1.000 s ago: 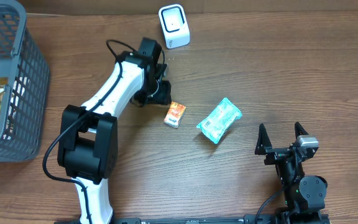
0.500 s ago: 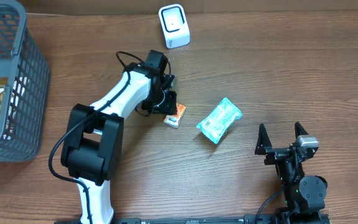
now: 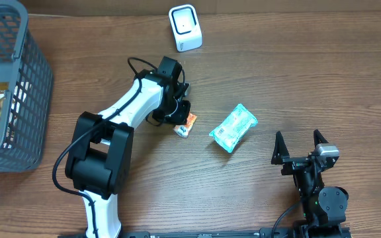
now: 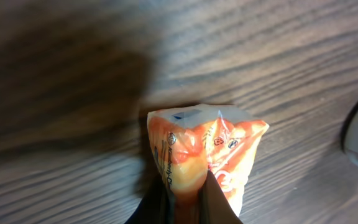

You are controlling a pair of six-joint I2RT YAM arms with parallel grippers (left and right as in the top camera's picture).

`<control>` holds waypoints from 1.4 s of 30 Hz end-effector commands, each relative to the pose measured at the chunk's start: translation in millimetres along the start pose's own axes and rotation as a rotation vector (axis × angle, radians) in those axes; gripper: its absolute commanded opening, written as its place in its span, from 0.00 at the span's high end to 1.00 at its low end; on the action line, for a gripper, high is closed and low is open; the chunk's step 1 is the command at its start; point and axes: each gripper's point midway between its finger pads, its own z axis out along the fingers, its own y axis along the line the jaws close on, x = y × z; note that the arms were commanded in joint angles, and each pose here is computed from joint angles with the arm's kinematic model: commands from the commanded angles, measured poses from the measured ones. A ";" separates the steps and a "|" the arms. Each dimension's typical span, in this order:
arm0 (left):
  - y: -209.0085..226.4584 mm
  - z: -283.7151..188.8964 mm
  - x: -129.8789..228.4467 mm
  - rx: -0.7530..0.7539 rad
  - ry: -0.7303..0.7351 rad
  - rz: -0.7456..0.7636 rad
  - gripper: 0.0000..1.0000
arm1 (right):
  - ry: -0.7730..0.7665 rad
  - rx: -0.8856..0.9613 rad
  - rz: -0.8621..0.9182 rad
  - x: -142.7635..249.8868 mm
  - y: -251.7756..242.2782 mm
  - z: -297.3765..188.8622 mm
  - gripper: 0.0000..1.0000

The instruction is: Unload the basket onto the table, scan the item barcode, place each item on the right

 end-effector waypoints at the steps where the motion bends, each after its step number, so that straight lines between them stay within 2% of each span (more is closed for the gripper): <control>1: 13.3 -45.0 -25.6 -0.172 -0.137 0.041 0.96 | -0.001 0.003 -0.005 2.5 -0.9 0.1 0.00; 5: 36.4 -71.8 -25.7 -0.459 -0.199 0.035 0.96 | -0.001 0.003 -0.004 2.5 -0.9 0.1 0.00; 9: 31.8 -79.2 -21.6 -0.729 -0.244 0.092 0.96 | -0.001 0.003 -0.004 2.5 -0.9 0.1 0.00; 14: 24.0 -72.7 -12.0 -0.946 -0.304 0.124 0.96 | -0.001 0.003 -0.004 2.5 -0.9 0.1 0.00; 20: 14.2 -46.0 -5.9 -0.946 -0.313 0.134 0.96 | -0.001 0.003 -0.004 2.5 -0.9 0.1 0.00; 25: 10.2 -37.0 -3.9 -0.880 -0.324 0.062 0.96 | -0.001 0.003 -0.005 2.5 -0.9 0.1 0.00; 36: 11.9 -26.2 -2.0 -0.871 -0.326 0.083 0.95 | -0.001 0.003 -0.005 2.5 -0.9 0.1 0.00; 40: 9.3 -22.8 -1.2 -0.851 -0.311 0.099 0.86 | -0.001 0.003 -0.004 2.5 -0.9 0.1 0.00; 42: 7.1 -20.5 -1.2 -0.836 -0.300 0.116 0.77 | -0.001 0.003 -0.004 2.5 -0.9 0.1 0.00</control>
